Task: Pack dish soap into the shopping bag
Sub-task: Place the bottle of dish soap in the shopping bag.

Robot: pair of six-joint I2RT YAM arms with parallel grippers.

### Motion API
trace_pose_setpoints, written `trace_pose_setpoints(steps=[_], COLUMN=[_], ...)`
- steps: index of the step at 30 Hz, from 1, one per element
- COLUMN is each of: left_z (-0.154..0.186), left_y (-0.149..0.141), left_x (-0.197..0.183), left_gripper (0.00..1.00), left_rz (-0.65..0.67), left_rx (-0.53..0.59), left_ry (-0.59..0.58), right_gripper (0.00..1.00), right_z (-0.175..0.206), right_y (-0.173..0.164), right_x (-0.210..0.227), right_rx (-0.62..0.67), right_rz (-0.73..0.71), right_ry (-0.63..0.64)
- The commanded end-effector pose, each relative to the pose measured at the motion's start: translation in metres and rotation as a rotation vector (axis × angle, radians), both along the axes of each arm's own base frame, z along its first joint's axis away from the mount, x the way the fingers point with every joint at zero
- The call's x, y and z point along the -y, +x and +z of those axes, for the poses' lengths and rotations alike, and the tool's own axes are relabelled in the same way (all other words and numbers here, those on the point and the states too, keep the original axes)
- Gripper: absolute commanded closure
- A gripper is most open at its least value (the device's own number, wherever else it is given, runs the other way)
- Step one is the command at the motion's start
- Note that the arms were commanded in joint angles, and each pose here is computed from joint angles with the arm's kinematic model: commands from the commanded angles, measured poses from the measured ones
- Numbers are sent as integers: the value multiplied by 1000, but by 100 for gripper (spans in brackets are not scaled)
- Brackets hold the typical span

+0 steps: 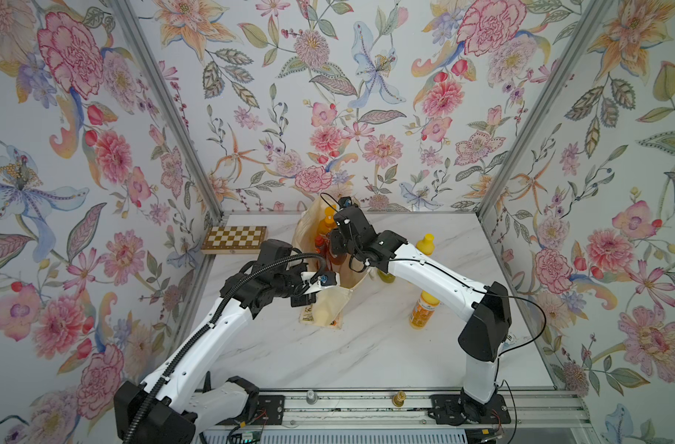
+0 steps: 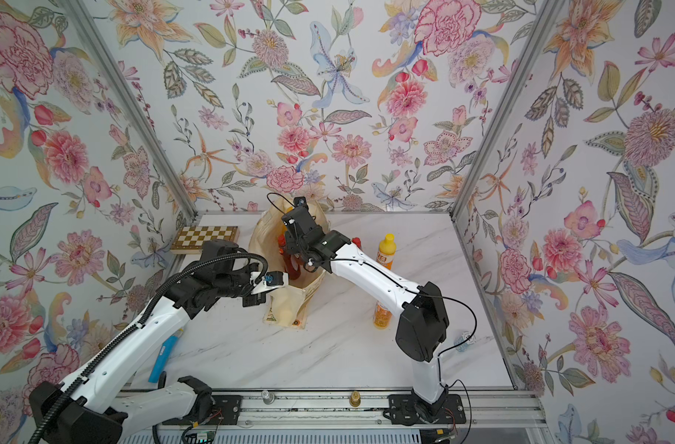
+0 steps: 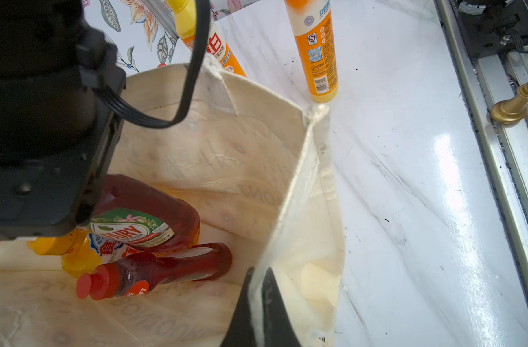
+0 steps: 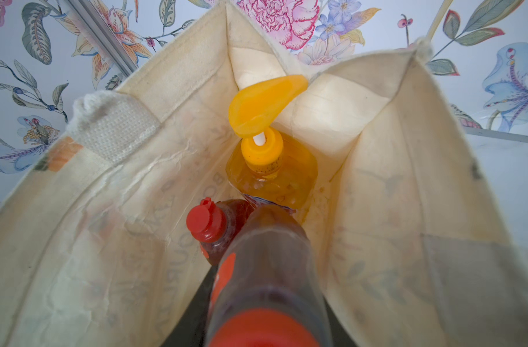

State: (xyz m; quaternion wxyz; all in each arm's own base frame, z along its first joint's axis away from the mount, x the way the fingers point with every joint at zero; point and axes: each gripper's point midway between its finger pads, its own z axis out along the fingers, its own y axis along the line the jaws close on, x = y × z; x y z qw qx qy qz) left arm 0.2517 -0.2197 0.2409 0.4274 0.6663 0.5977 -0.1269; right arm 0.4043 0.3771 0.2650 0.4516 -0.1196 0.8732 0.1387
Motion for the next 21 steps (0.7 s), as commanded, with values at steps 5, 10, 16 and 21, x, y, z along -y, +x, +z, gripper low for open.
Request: trace_pose_setpoints(steps=[5, 10, 16, 21], left_z=[-22, -18, -15, -14], left_y=[-8, -11, -13, -15], left_x=[-10, -11, -12, -13], left_gripper=[100, 100, 100, 100], left_rz=[14, 12, 11, 9], left_rx=[-83, -81, -83, -92], left_ry=[74, 72, 72, 78], right_gripper=[100, 100, 100, 100], right_z=[24, 9, -14, -34], right_y=[22, 27, 36, 42], right_x=[-7, -3, 2, 5], right_rx=[103, 90, 56, 25], right_rz=[-76, -100, -125, -135], right_ry=[116, 112, 104, 87])
